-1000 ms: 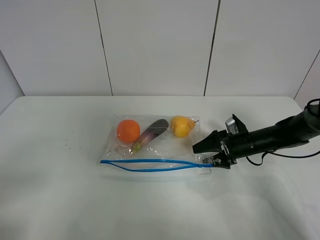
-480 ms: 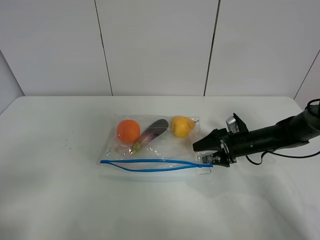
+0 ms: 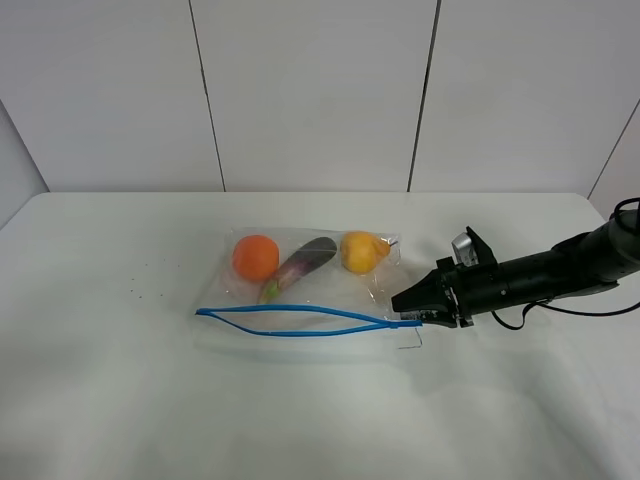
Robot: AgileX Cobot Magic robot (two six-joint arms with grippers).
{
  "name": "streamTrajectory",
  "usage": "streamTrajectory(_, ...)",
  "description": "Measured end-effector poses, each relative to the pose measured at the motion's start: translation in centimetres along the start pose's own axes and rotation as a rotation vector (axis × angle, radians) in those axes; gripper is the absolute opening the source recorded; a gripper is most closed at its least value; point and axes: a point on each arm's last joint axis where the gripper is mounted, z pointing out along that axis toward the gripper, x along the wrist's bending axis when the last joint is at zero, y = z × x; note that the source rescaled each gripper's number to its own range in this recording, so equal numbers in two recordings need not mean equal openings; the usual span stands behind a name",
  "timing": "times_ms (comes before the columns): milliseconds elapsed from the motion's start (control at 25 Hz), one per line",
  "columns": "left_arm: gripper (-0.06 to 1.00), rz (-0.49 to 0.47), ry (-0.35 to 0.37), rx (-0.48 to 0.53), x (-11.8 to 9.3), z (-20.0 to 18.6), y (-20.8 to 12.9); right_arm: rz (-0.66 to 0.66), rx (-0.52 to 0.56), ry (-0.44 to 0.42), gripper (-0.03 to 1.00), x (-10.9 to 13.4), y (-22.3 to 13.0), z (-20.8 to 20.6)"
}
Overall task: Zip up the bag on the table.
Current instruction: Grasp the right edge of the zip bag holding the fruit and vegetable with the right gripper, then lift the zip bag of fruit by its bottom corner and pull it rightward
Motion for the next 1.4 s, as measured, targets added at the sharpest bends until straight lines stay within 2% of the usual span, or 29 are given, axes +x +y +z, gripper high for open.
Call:
streamTrajectory(160, 1.00, 0.000, 0.000, 0.000, 0.00, 0.00, 0.00, -0.001, 0.002, -0.001, 0.23, -0.01, -0.02, 0.00)
streamTrajectory(320, 1.00, 0.000, 0.000, 0.000, 0.00, 0.00, 0.00, -0.001, 0.002, -0.001, 0.00, -0.01, -0.02, 0.00)
streamTrajectory(920, 1.00, 0.000, 0.000, 0.000, 0.00, 0.00, 0.00, -0.039, 0.004, -0.009, 0.00, -0.08, -0.03, 0.00)
streamTrajectory(1200, 1.00, 0.000, 0.000, 0.000, 0.00, 0.00, 0.00, 0.007, 0.013, 0.018, 0.00, 0.17, -0.12, 0.00)
streamTrajectory(1400, 1.00, 0.000, 0.001, 0.000, 0.01, 0.00, 0.00, 0.027, 0.039, 0.003, 0.00, 0.86, -0.19, -0.39)
